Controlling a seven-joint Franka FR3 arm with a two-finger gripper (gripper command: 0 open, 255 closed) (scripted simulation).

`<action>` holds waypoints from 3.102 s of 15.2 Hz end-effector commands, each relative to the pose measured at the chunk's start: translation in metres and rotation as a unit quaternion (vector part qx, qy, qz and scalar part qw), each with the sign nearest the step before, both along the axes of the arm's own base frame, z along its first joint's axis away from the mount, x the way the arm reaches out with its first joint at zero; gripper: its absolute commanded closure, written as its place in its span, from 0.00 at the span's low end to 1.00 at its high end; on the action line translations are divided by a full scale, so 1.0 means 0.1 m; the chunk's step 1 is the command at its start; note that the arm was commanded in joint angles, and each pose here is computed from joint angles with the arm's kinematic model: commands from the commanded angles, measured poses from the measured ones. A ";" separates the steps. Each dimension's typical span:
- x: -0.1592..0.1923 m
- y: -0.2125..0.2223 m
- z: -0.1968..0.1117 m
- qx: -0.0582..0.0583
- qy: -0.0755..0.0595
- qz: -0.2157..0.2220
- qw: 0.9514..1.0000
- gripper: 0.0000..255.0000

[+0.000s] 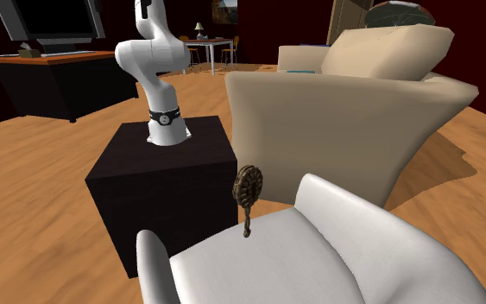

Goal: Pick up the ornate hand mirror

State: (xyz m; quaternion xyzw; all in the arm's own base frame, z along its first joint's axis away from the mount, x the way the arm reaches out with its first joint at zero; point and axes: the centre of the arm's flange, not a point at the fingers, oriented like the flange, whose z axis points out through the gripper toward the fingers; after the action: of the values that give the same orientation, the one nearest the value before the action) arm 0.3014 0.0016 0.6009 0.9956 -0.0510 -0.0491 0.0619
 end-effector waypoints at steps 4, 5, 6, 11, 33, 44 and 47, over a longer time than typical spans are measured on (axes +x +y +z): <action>0.04 0.15 -0.33 0.015 0.002 -0.033 0.999 0.00; 0.05 0.20 -0.44 0.020 0.002 -0.044 0.999 0.00; 0.07 0.25 -0.55 0.024 0.003 -0.055 0.998 0.00; 0.16 0.52 -1.10 0.049 0.006 -0.109 0.993 0.00; 0.91 1.83 -3.33 0.153 0.019 -0.341 0.928 0.00; 1.11 2.07 -4.07 0.170 0.022 -0.381 0.909 0.00; 1.11 2.07 -4.10 0.170 0.022 -0.381 0.909 0.00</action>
State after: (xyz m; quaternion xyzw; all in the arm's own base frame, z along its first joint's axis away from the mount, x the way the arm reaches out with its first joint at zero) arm 0.4118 0.2087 0.1912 0.8947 -0.4156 -0.0984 -0.1310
